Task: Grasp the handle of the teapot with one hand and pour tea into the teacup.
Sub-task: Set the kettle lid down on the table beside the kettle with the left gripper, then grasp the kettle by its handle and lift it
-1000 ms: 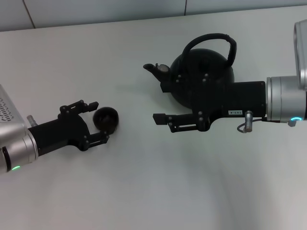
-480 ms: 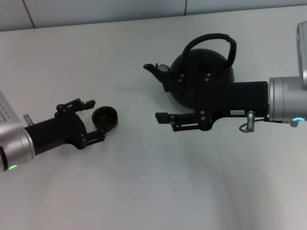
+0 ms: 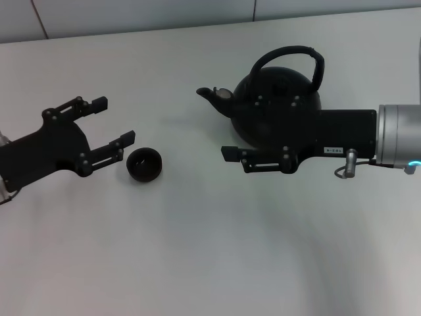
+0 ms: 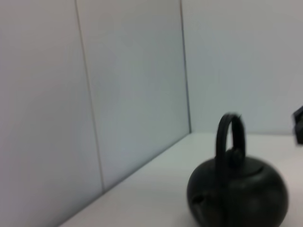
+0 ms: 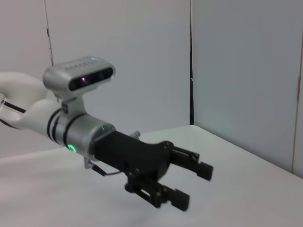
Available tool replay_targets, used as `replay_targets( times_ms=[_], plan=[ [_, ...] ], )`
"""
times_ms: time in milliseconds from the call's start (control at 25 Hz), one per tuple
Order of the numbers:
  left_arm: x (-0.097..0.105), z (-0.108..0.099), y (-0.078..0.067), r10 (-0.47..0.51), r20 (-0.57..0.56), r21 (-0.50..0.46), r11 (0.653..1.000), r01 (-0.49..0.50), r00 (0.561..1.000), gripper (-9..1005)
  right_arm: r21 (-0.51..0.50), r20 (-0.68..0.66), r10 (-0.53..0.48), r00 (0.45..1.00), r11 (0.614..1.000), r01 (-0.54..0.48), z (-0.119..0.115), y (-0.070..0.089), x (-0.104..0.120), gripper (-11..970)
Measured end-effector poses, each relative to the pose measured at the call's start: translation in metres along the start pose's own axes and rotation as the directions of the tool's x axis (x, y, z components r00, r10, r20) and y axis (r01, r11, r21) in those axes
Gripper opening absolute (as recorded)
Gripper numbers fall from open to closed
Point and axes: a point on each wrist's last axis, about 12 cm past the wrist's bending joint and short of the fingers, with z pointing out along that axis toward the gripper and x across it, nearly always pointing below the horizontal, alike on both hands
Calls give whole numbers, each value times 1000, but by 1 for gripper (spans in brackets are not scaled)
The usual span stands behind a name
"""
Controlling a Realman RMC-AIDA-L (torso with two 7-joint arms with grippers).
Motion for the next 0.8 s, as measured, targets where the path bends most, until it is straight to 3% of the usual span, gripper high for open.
replay_targets(
  times_ms=[400, 800],
  plan=[
    [-26, -37, 8, -65, 93, 112, 992, 54, 994, 755, 80, 29, 26, 999, 996, -29, -19, -2, 5, 759],
    [-32, -73, 23, -90, -23, 212, 973, 93, 996, 753, 155, 39, 27, 999, 987, -33, -45, 7, 11, 759]
  ],
)
